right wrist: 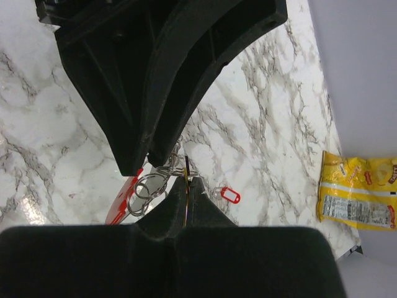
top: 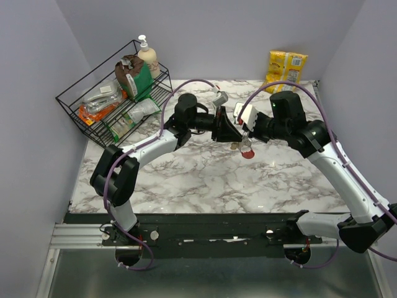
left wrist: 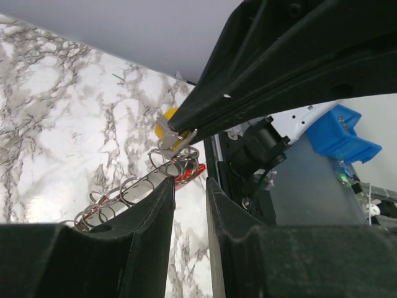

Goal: Remove the keys from the keyring
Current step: Remove the key from the keyring.

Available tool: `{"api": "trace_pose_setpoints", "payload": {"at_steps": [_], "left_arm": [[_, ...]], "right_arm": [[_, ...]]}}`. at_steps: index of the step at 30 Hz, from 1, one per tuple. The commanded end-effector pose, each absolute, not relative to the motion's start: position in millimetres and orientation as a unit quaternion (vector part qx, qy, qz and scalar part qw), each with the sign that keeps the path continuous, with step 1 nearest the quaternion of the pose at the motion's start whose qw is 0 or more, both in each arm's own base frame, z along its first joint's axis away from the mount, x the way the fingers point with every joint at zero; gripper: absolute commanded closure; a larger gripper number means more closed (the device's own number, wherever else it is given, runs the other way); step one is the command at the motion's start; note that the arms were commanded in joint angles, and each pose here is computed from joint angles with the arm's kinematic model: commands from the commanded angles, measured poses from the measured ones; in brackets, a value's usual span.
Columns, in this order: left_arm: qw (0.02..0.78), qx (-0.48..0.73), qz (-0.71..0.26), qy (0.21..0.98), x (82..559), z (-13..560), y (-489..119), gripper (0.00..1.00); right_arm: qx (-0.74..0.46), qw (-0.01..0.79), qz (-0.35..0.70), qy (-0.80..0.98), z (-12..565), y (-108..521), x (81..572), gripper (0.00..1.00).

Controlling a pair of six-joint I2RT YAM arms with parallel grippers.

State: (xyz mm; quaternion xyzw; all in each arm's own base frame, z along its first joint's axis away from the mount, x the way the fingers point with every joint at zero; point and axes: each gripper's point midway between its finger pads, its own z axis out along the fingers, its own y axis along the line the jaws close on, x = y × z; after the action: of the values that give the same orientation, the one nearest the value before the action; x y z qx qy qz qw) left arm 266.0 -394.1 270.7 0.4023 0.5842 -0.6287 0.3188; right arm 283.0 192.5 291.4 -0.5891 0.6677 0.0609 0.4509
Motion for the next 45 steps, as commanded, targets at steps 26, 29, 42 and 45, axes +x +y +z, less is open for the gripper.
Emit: {"api": "trace_pose_setpoints", "payload": {"at_steps": [26, 29, 42, 45], "left_arm": [[0.478, 0.431, -0.409, 0.647, 315, 297, -335, 0.01], [0.508, 0.430, -0.376, 0.645, 321, 307, -320, 0.01], [0.551, 0.422, -0.293, 0.657, 324, 313, -276, 0.01], [0.542, 0.416, -0.299, 0.666, 330, 308, -278, 0.01]], "right_arm": [[-0.603, 0.491, 0.026, 0.628, 306, 171, 258, 0.99], [-0.605, 0.494, 0.027, 0.624, 307, 169, 254, 0.99], [-0.616, 0.499, 0.058, 0.607, 298, 174, 237, 0.99], [-0.614, 0.509, 0.051, 0.601, 301, 171, 234, 0.99]]}}
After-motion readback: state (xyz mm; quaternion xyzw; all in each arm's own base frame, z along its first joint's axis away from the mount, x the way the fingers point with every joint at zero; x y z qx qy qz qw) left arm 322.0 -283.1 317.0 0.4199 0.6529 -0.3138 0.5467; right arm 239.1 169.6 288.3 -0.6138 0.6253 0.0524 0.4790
